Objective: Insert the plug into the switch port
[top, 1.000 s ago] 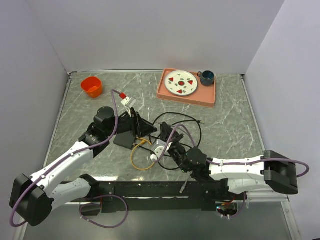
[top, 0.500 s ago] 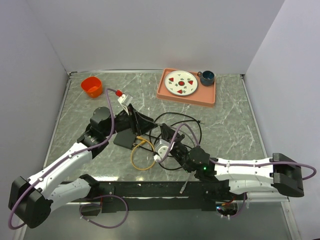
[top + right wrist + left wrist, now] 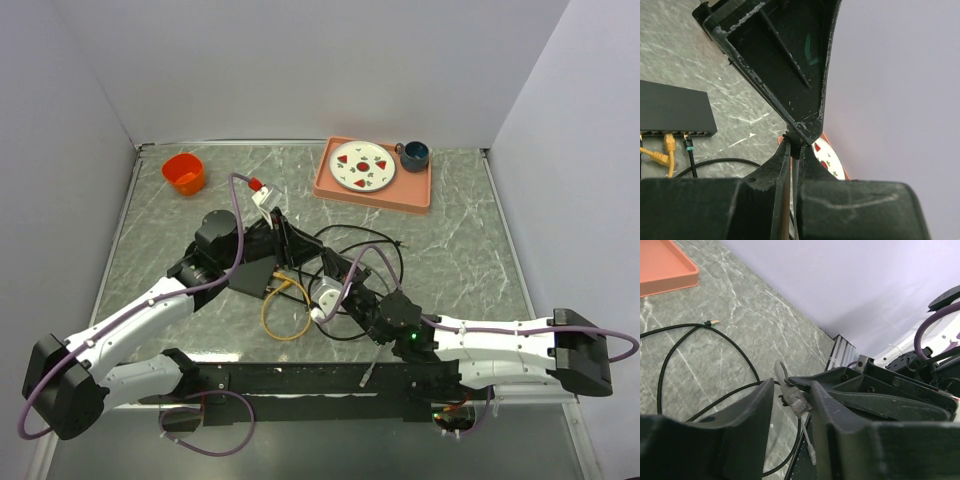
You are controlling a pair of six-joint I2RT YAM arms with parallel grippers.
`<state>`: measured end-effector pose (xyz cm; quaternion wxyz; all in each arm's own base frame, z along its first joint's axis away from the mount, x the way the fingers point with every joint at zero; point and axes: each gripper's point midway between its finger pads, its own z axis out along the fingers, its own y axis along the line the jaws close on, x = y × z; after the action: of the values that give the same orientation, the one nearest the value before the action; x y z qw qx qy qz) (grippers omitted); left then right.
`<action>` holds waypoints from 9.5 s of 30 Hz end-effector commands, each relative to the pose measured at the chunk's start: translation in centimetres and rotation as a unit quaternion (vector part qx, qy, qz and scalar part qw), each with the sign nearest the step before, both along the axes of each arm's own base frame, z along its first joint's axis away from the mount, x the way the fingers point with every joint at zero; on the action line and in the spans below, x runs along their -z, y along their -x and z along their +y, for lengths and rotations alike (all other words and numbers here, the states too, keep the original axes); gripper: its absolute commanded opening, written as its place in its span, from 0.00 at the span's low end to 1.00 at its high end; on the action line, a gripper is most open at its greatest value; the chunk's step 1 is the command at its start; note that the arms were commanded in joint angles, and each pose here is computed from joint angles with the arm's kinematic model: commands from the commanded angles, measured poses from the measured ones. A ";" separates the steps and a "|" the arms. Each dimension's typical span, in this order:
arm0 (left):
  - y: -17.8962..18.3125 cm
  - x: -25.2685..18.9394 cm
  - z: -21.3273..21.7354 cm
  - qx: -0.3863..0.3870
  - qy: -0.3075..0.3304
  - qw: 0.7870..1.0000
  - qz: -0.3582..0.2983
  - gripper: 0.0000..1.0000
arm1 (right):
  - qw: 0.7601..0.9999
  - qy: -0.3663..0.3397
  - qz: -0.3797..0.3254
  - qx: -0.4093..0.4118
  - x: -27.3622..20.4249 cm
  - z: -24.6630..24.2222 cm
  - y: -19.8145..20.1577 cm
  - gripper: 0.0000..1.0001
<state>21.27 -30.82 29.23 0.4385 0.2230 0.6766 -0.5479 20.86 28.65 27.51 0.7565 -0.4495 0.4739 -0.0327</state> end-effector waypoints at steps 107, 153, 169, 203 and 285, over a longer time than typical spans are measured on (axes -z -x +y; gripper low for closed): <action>4.6 -9.3 -0.8 -0.002 0.032 0.976 -0.216 0.97 | 0.944 -0.054 0.267 -0.186 -5.8 -4.8 4.2 0.00; 9.1 -7.7 -1.8 0.139 0.047 0.930 -0.337 0.72 | 0.962 -0.002 0.129 -0.239 -5.0 -4.7 6.7 0.00; 8.9 -8.4 -3.3 0.159 0.052 0.931 -0.326 0.54 | 0.961 -0.002 0.136 -0.240 -4.8 -4.5 6.7 0.00; 9.1 -4.5 -2.7 0.178 -0.025 0.897 -0.403 0.01 | 0.931 0.054 0.183 -0.312 -4.2 -3.9 9.7 0.78; -3.6 -1.1 2.2 -0.165 -0.123 0.954 -0.217 0.97 | 0.944 0.050 0.236 -0.224 -1.7 -2.8 5.7 0.00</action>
<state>17.16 -32.53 30.40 0.5839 0.4505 0.5523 -0.3887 13.80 25.36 27.73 0.5669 -0.6020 0.5133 0.2295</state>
